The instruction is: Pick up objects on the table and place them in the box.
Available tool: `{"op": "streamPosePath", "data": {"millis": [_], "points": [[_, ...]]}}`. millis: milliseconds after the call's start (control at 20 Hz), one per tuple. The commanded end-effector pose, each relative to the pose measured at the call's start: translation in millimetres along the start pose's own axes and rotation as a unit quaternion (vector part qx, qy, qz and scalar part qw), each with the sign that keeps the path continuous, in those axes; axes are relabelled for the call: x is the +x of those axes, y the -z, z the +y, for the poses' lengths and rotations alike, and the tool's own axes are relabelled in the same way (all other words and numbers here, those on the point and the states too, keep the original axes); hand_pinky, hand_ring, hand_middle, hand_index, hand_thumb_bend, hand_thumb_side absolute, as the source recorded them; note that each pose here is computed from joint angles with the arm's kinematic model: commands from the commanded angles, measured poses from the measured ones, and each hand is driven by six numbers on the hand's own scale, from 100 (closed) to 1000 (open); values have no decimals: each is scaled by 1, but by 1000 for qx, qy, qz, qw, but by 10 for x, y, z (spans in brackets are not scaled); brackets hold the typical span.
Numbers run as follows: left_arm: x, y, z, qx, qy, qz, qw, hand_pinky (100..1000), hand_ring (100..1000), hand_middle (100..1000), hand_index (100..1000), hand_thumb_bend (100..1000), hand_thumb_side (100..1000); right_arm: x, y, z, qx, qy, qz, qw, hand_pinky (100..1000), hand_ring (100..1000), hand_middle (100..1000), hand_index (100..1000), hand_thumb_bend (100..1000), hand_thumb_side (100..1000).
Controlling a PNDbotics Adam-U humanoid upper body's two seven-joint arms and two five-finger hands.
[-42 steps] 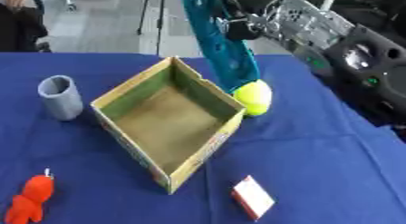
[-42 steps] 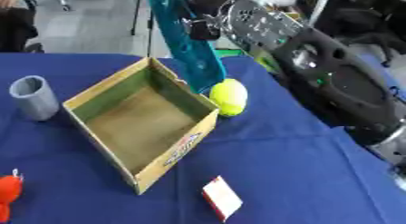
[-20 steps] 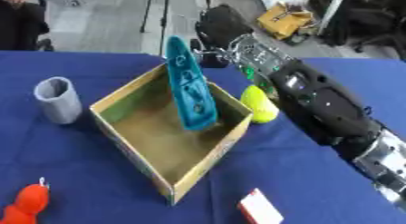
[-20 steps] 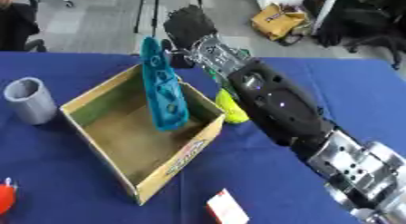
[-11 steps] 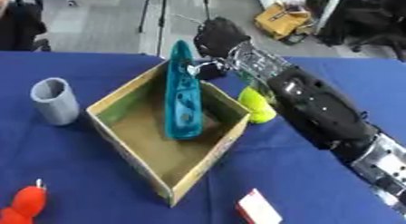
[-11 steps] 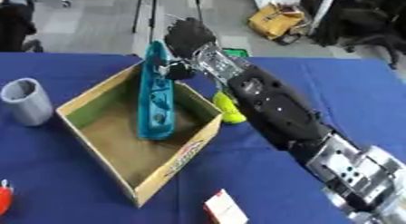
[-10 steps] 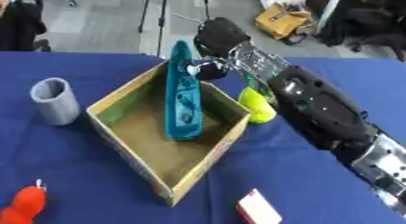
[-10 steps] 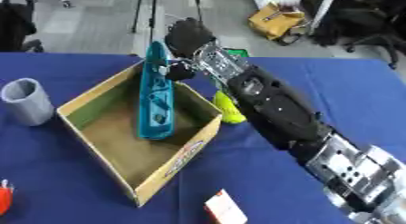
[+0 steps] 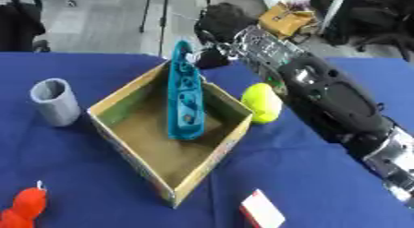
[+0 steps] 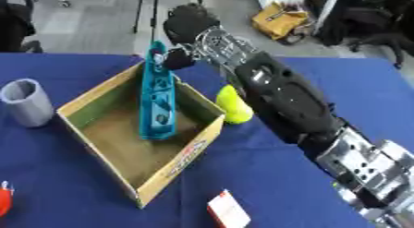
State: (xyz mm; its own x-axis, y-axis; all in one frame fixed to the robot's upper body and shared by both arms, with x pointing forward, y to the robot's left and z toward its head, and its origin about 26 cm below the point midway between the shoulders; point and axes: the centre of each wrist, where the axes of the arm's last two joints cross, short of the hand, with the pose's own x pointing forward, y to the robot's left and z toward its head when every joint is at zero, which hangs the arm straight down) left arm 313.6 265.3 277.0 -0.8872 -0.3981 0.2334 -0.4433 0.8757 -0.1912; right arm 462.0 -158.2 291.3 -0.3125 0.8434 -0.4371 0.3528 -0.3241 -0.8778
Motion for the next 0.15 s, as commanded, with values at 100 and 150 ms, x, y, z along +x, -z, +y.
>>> {"op": "streamPosePath", "data": {"millis": [100,150], "points": [[28,60,57,-2,11,-13,1000,893,953,962,964,100,970,-160,-109,-403,-50,5,9,999,830,828,472,607,297,960],[24,52,65,-3,13,-11,1000,893,955,962,965,100,970,-170,-164,-496,-66,7,9,998,833,825,452,609,291,972]]}}
